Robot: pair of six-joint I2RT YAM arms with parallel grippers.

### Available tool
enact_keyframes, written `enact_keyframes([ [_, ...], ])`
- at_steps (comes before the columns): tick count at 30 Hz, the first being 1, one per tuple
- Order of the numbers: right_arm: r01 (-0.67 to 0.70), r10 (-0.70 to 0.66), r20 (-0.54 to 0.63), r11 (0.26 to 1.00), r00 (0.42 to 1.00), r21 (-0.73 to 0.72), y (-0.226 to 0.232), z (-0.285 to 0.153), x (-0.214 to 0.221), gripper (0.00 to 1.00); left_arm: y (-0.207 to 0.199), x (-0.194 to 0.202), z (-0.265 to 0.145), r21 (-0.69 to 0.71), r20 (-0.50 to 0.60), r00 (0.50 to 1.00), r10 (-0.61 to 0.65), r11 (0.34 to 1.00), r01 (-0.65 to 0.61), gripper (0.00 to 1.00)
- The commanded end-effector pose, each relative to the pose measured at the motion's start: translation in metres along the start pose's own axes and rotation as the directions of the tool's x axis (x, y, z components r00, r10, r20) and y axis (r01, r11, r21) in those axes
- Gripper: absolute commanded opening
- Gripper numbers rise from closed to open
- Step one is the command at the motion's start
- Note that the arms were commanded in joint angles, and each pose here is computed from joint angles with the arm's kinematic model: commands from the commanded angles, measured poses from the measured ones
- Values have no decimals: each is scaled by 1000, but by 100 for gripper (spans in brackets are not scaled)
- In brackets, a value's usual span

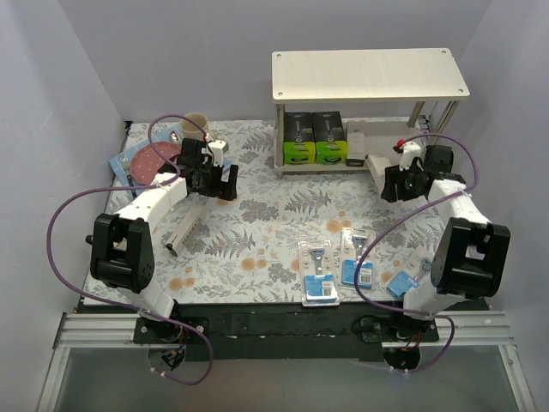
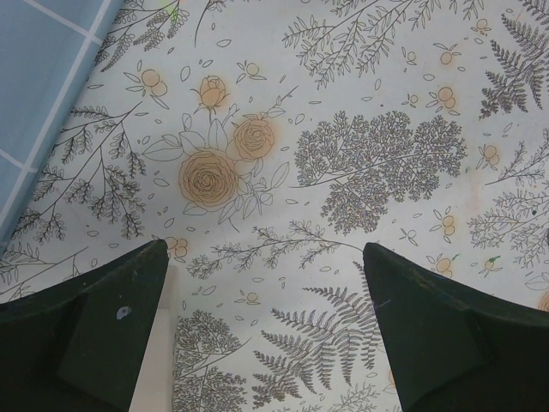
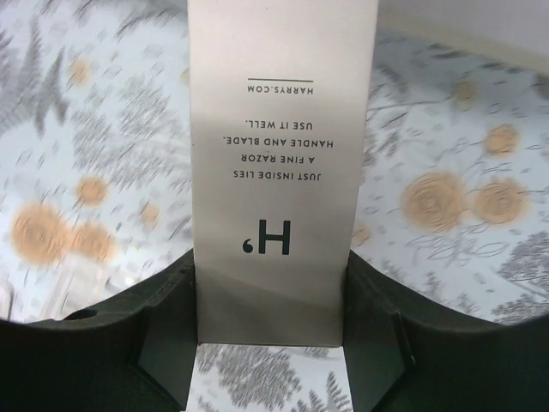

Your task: Place and organize the shaving razors onto the shelf

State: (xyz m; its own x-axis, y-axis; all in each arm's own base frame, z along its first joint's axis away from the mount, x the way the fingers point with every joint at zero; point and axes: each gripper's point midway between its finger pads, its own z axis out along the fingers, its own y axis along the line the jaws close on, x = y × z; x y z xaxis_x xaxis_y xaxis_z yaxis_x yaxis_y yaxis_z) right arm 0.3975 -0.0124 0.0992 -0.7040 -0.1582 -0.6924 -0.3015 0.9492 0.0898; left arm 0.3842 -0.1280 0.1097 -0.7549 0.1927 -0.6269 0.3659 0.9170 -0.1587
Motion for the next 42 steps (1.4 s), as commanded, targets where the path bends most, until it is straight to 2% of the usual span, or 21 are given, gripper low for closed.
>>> enact_keyframes([
  [1, 286, -279, 65, 945, 958, -161, 44, -30, 10, 45, 2, -14, -7, -10, 42, 999, 16, 1000, -16, 98],
  [4, 424, -409, 111, 874, 906, -240, 71, -39, 17, 45, 0, -14, -5, -1, 45, 999, 11, 1000, -11, 98],
  [5, 525, -505, 146, 804, 851, -280, 87, -38, 20, 46, 0, -15, -5, 2, 48, 999, 10, 1000, -10, 98],
  [7, 609, -589, 172, 714, 789, -345, 110, -40, 29, 46, -2, -15, -5, 15, 49, 999, 5, 1000, -6, 98],
  [8, 676, -652, 213, 633, 728, -377, 131, -38, 28, 47, -2, -16, -5, 15, 50, 999, 4, 1000, -5, 98],
  [9, 690, -667, 221, 605, 712, -396, 140, -37, 30, 47, -3, -17, -6, 16, 53, 999, 3, 1000, -4, 98],
  [11, 698, -678, 232, 568, 697, -436, 157, -32, 31, 47, -4, -18, -8, 18, 59, 998, 5, 1000, -6, 98],
  [14, 674, -669, 207, 575, 713, -464, 161, -21, 27, 46, -5, -20, -11, 19, 66, 998, 6, 1000, -8, 98],
  [17, 685, -679, 213, 565, 703, -461, 161, -16, 21, 45, -6, -21, -16, 20, 80, 997, 8, 1000, -9, 98],
  [26, 744, -788, 257, 341, 560, -575, 215, -1, 49, 46, -12, -11, -19, 45, 74, 997, -1, 999, -2, 98],
  [29, 751, -817, 240, 310, 524, -583, 225, 16, 57, 46, -13, -14, -19, 52, 75, 997, -4, 999, 0, 98],
  [31, 744, -826, 217, 314, 520, -590, 224, 30, 61, 46, -13, -16, -19, 52, 75, 997, -5, 999, 2, 98],
  [34, 745, -838, 187, 326, 512, -582, 219, 46, 61, 57, -12, -18, -20, 49, 77, 997, -4, 999, 0, 98],
  [36, 761, -846, 184, 329, 500, -559, 216, 47, 52, 78, -12, -19, -21, 47, 78, 997, -2, 999, -2, 98],
  [37, 768, -845, 183, 338, 502, -544, 213, 44, 46, 83, -12, -18, -21, 44, 75, 997, -1, 999, -2, 98],
  [40, 763, -805, 215, 385, 553, -519, 195, 30, 20, 90, -11, -17, -21, 41, 72, 997, 2, 999, -5, 98],
  [41, 739, -786, 186, 433, 590, -516, 174, 24, 17, 91, -11, -17, -20, 41, 71, 997, 1, 999, -4, 98],
  [42, 737, -782, 184, 440, 595, -513, 164, 19, 14, 92, -11, -16, -20, 42, 68, 998, 1, 999, -3, 98],
])
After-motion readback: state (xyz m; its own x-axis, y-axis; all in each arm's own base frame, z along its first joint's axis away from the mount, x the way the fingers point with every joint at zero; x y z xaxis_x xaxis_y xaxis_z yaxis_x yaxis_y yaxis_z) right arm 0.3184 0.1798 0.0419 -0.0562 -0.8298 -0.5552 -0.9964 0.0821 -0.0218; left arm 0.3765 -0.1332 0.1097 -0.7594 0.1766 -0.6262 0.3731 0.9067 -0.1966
